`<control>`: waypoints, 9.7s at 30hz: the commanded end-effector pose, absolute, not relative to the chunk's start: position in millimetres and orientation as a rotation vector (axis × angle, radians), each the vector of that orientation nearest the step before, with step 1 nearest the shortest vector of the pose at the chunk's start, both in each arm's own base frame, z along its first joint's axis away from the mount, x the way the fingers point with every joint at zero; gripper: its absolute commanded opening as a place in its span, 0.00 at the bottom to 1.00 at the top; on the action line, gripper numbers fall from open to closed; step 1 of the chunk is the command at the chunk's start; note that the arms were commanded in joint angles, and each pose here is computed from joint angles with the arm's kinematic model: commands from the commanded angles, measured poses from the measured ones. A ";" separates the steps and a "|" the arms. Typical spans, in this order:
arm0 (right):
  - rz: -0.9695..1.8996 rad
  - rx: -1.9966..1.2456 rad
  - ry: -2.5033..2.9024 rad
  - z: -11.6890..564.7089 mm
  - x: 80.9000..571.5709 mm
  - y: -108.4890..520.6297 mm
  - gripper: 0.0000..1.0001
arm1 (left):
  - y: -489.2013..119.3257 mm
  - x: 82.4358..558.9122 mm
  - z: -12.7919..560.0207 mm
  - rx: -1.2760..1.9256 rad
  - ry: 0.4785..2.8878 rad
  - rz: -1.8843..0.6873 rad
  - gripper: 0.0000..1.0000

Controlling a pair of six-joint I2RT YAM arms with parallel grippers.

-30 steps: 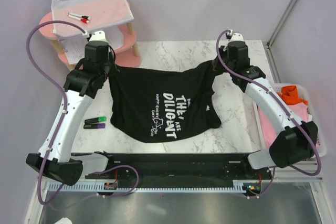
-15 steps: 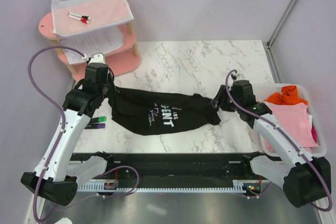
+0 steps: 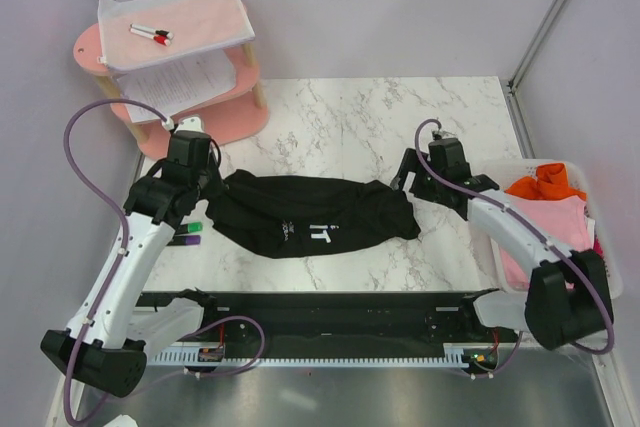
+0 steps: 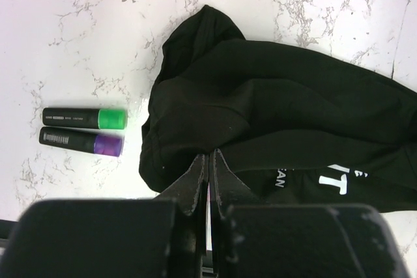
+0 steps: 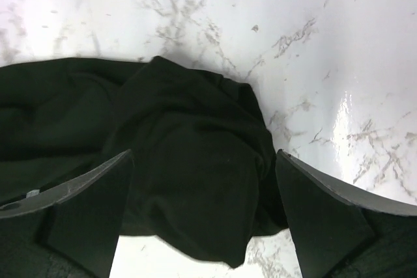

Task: Fold and stack the t-shirts
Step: Flatten out the tshirt, then fold the flattened tshirt in 1/3 of the way

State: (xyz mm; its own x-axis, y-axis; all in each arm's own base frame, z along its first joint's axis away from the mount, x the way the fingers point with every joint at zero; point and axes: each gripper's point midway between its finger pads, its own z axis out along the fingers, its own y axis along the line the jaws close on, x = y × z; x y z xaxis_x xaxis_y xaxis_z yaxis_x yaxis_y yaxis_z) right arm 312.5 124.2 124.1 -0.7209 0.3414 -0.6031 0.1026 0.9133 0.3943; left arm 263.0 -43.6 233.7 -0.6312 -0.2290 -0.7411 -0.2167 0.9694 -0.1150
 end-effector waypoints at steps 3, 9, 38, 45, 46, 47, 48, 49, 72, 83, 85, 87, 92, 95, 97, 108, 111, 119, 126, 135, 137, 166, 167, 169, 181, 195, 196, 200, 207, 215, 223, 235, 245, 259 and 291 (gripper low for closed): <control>0.397 0.320 2.397 88.2 341.5 130.1 0.94 | -39.2 260.0 235.0 -0.351 2.246 -0.017 0.02; 0.467 0.301 2.440 74.6 346.7 144.3 0.78 | -36.0 260.1 235.7 -0.350 2.241 0.002 0.02; 0.701 0.034 2.452 102.5 365.8 204.9 0.65 | -34.0 269.9 227.1 -0.347 2.259 0.051 0.02; 0.693 -0.037 2.536 80.7 345.6 223.1 0.65 | -35.0 270.3 221.7 -0.347 2.270 0.050 0.02; 0.683 -0.042 2.553 74.4 343.9 224.2 0.66 | -35.0 270.3 220.7 -0.347 2.273 0.051 0.02; 0.673 -0.050 2.563 70.5 341.4 226.1 0.66 | -35.1 270.5 220.0 -0.347 2.273 0.051 0.02; 0.666 -0.055 2.570 67.3 340.2 227.5 0.66 | -35.3 270.3 219.3 -0.346 2.275 0.050 0.02; 0.659 -0.056 2.583 62.4 339.3 227.8 0.66 | -35.3 270.3 219.3 -0.346 2.275 0.050 0.02; 0.434 0.063 2.131 203.1 366.8 191.1 0.00 | -26.8 276.0 251.2 -0.328 2.187 0.082 0.02; 0.366 0.128 1.684 382.3 330.7 129.6 0.00 | -15.1 281.3 340.7 -0.306 1.970 0.088 0.02; 0.362 0.119 1.646 400.7 322.7 123.7 0.00 | -10.6 276.3 360.1 -0.308 1.919 0.089 0.02; 0.347 0.135 1.604 419.0 313.9 113.5 0.00 | -5.2 270.6 376.3 -0.307 1.878 0.100 0.02; 0.269 0.179 1.560 435.6 294.5 85.9 0.00 | 7.2 256.3 395.1 -0.321 1.823 0.135 0.02; 0.248 0.212 1.540 437.3 283.4 73.1 0.00 | 11.5 252.7 394.0 -0.332 1.831 0.159 0.02; 0.240 0.209 1.551 430.5 281.6 71.8 0.00 | 11.4 251.6 394.7 -0.335 1.832 0.155 0.02; 0.431 0.084 2.050 211.9 298.8 147.4 0.00 | -7.6 253.7 308.4 -0.338 2.063 0.115 0.02; 0.534 0.047 2.097 173.2 306.6 172.7 0.00 | -8.5 252.3 283.5 -0.352 2.118 0.128 0.02; 0.533 -0.010 2.358 99.6 310.4 197.7 0.10 | -8.7 249.3 242.5 -0.387 2.213 0.168 0.02; 0.553 0.048 2.431 83.6 293.4 195.7 0.70 | -10.4 252.7 229.7 -0.386 2.251 0.185 0.02; 0.443 0.097 2.364 104.8 307.5 180.8 0.71 | -15.1 256.9 224.5 -0.366 2.262 0.166 0.02; 0.423 0.105 2.363 105.4 310.9 178.9 0.70 | -15.9 256.7 223.4 -0.365 2.263 0.160 0.02; 0.228 0.139 2.379 76.5 320.7 156.2 0.73 | -17.9 257.6 214.5 -0.358 2.272 0.152 0.02; 0.228 0.149 2.379 74.4 320.7 155.9 0.65 | -17.7 257.6 214.6 -0.359 2.271 0.153 0.02; 0.256 0.159 2.346 78.8 325.4 159.4 0.42 | -17.7 257.4 214.0 -0.360 2.271 0.153 0.02; 0.323 0.230 1.919 221.7 337.8 137.4 0.00 | -7.9 264.1 239.3 -0.346 2.205 0.211 0.02; 0.341 0.134 1.542 423.7 289.0 98.4 0.00 | 13.8 243.9 400.7 -0.315 1.794 0.147 0.02; 0.352 0.118 1.512 438.9 280.2 95.7 0.00 | 14.9 238.2 408.8 -0.311 1.770 0.136 0.02; 0.398 0.045 1.401 483.6 238.3 83.5 0.00 | 20.0 197.7 448.7 -0.278 1.633 0.050 0.02; 0.530 -0.052 1.246 539.8 160.2 68.6 0.00 | 17.1 130.8 484.9 -0.204 1.504 -0.114 0.02; 0.518 -0.023 1.197 552.1 118.8 42.3 0.00 | 27.1 80.4 511.5 -0.194 1.394 -0.164 0.02; 0.339 0.059 1.301 536.8 187.1 42.6 0.00 | 17.3 156.8 484.4 -0.219 1.584 -0.045 0.02; 0.190 0.042 1.827 327.9 390.2 138.1 0.00 | -24.2 318.0 302.8 -0.250 2.049 0.128 0.02; 0.066 0.178 2.134 149.4 524.7 133.0 0.00 | -13.2 425.9 196.9 -0.367 2.287 0.257 0.02; 0.204 0.193 2.097 148.9 631.1 141.6 0.00 | 8.0 487.6 180.8 -0.377 2.307 0.321 0.02; 0.439 0.169 2.388 100.5 379.5 140.2 0.00 | 9.0 378.6 92.3 -0.585 2.519 0.340 0.02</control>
